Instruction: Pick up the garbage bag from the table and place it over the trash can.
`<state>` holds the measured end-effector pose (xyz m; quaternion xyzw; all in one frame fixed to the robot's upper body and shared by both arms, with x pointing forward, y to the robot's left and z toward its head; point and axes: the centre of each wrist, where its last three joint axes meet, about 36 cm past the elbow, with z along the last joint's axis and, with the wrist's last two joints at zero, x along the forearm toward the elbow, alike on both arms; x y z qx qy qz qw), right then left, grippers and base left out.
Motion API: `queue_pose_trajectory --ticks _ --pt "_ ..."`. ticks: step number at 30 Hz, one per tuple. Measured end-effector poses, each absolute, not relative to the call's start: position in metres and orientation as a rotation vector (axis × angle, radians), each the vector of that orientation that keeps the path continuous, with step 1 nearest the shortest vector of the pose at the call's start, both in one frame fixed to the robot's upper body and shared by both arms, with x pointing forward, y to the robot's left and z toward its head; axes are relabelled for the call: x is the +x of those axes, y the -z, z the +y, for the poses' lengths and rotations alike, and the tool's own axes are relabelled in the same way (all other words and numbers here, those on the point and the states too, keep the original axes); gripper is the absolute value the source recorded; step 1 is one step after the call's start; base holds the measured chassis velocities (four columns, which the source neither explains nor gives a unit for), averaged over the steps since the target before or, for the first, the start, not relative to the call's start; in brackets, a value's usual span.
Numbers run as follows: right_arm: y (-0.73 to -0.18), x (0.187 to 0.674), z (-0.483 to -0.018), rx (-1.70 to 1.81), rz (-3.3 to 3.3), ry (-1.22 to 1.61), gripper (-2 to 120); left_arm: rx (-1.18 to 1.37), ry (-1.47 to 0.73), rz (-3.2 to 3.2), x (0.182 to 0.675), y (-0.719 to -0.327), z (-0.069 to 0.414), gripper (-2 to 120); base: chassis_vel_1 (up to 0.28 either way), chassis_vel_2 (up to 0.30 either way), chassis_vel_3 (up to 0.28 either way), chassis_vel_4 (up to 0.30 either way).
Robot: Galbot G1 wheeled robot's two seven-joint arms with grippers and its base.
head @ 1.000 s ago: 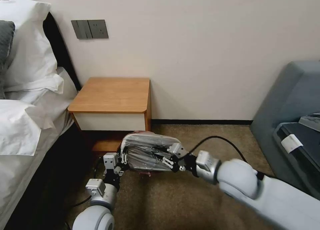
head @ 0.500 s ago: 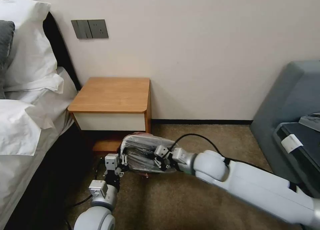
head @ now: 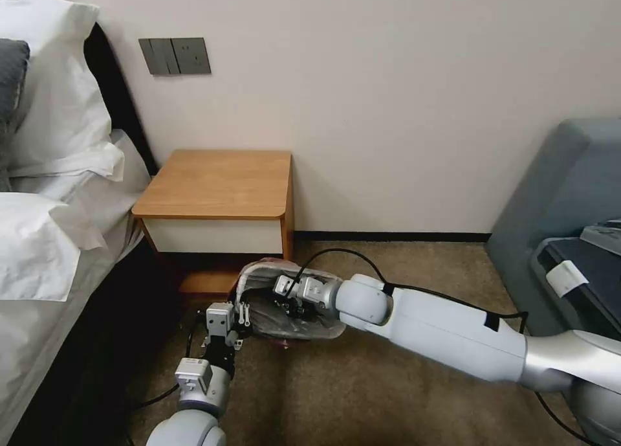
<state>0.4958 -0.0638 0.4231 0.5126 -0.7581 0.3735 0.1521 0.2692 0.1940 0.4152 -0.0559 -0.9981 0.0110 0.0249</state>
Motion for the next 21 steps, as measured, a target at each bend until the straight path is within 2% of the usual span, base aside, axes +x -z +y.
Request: queue_pose_trajectory --ticks 15,21 --pt "-0.4 0.512 -0.061 1.449 -2.134 -1.142 0 -0.184 -0.125 -3.072 0.263 -0.421 0.181 7 0.0 0.0 0.0 0.0" --pt "-0.422 0.488 -0.07 1.511 -2.191 -1.092 0 -0.082 -0.125 -3.039 0.269 -0.414 0.19 7 0.0 0.0 0.0 0.0"
